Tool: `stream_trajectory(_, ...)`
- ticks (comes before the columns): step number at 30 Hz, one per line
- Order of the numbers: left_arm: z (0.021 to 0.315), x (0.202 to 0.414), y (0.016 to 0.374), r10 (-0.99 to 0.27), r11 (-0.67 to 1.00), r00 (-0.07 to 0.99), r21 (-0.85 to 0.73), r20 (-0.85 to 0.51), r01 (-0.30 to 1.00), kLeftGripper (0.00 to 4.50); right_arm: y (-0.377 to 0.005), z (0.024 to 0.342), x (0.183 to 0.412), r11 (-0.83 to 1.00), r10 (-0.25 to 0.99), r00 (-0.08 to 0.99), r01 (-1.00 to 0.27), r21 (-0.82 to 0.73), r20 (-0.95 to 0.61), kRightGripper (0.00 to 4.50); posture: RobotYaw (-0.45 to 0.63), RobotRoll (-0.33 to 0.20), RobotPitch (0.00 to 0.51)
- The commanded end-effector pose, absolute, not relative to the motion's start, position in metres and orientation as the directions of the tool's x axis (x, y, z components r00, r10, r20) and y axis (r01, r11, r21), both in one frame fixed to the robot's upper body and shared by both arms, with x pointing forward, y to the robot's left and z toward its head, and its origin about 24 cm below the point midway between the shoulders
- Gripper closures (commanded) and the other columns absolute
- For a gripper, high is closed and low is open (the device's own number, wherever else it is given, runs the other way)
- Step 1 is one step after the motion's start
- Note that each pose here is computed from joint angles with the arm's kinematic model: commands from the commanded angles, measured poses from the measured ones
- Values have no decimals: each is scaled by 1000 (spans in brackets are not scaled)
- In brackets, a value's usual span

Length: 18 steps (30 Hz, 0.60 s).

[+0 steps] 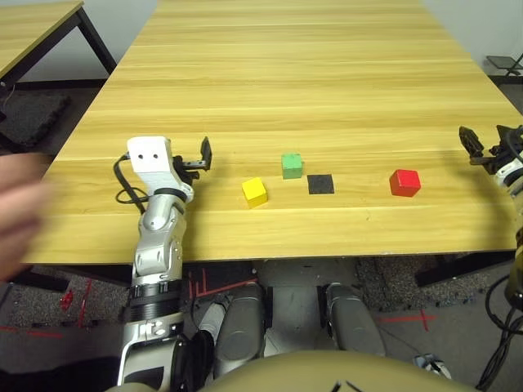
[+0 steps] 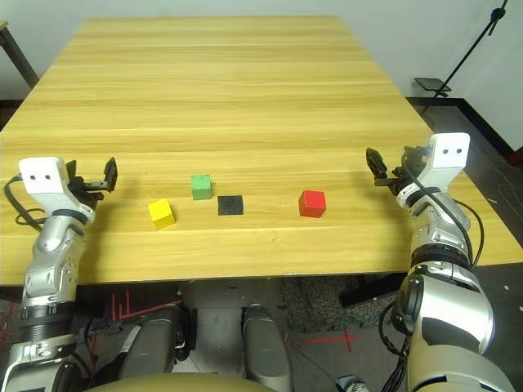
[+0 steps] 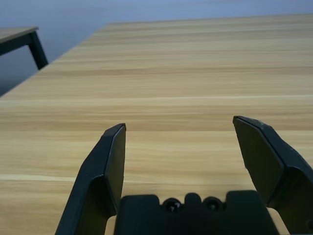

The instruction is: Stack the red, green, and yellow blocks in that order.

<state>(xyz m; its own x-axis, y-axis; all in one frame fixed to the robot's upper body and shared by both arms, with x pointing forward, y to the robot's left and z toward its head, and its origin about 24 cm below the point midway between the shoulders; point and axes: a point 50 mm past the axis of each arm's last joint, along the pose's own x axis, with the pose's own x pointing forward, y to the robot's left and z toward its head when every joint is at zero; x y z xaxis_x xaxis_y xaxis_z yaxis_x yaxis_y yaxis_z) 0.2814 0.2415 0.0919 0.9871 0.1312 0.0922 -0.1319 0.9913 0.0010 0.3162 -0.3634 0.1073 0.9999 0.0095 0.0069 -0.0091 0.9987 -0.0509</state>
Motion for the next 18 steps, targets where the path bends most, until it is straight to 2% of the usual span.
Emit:
stream_trajectory(1,80,280,251,181,983,982,16,44,-182,31,-364,105,315,999,6,1000,-6,-42,9,0,94,-131,82)
stream_trajectory(3,77,284,253,180,983,983,23,21,-180,31,-366,104,313,998,2,1000,-2,-56,-1,0,91,-130,80)
stream_trajectory(6,106,294,253,96,995,991,17,90,-98,31,-368,119,315,994,76,997,-76,-84,-3,0,79,-120,100)
stream_trajectory(8,127,301,247,-26,1000,992,12,127,25,31,-366,132,316,975,183,983,-185,-119,-26,0,82,-122,97)
stream_trajectory(10,148,305,233,-241,970,963,24,118,240,31,-361,147,314,921,348,933,-359,-153,-93,0,90,-127,90)
stream_trajectory(14,176,298,212,-562,824,826,109,42,556,31,-345,165,301,733,612,733,-667,-135,-295,0,98,-147,78)
stream_trajectory(18,175,289,200,-718,678,689,126,-100,724,31,-332,171,284,540,715,497,-839,-64,-492,0,83,-159,74)
